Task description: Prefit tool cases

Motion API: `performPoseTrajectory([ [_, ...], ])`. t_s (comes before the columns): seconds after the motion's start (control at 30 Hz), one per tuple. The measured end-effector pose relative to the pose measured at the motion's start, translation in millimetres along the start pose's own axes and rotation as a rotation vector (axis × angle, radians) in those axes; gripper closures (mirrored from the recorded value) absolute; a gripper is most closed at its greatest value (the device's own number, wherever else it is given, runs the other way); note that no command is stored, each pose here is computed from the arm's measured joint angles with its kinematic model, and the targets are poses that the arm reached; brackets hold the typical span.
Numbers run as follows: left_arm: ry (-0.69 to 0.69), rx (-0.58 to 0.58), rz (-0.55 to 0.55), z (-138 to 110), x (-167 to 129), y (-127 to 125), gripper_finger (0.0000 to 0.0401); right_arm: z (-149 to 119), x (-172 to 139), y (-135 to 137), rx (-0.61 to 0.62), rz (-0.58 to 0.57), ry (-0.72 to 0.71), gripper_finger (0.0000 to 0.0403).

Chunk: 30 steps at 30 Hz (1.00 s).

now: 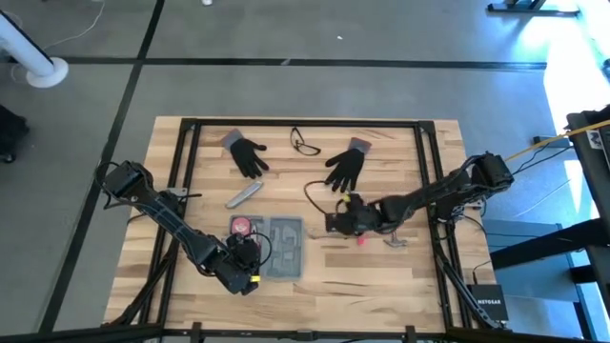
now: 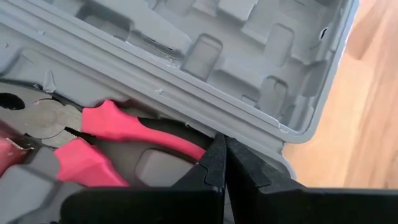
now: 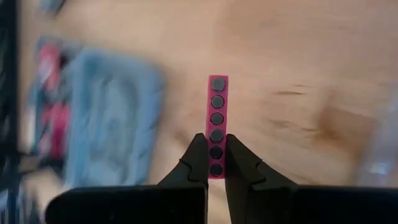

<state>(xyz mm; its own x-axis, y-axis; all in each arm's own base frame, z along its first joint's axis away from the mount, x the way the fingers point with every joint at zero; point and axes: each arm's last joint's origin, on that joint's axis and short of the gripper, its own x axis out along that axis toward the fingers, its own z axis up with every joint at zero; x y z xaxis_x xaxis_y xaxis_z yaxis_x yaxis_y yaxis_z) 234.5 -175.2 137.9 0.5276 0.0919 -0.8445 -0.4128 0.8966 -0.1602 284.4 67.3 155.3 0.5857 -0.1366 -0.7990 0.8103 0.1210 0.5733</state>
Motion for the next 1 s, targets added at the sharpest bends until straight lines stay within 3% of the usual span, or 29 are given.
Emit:
performPoseTrajectory([
  [0.13, 0.002, -0.005, -0.001, 1.0, -0.9, 0.7, 0.0401, 1.5, 2.4, -11.8, 0.151, -0.037, -0.077, 0.0388],
  [0.23, 0.007, -0.026, -0.005, 1.0, -0.9, 0.5, 0.0401, -0.5, 1.7, -20.6, 0.139, -0.117, -0.054, 0.0388],
  [0.53, 0.008, -0.064, -0.007, 3.3, 0.1, 1.3, 0.0401, -3.2, 1.2, -17.7, 0.165, -0.09, -0.04, 0.0385],
  [0.73, 0.002, -0.055, -0.011, 7.6, 2.0, 2.4, 0.0401, -4.0, 3.8, -18.1, 0.203, -0.102, 0.001, 0.0343],
  [1.0, 0.0, -0.056, -0.011, 7.7, 2.0, 2.4, 0.0401, -4.2, 5.1, -18.3, 0.234, -0.102, -0.007, 0.0334],
])
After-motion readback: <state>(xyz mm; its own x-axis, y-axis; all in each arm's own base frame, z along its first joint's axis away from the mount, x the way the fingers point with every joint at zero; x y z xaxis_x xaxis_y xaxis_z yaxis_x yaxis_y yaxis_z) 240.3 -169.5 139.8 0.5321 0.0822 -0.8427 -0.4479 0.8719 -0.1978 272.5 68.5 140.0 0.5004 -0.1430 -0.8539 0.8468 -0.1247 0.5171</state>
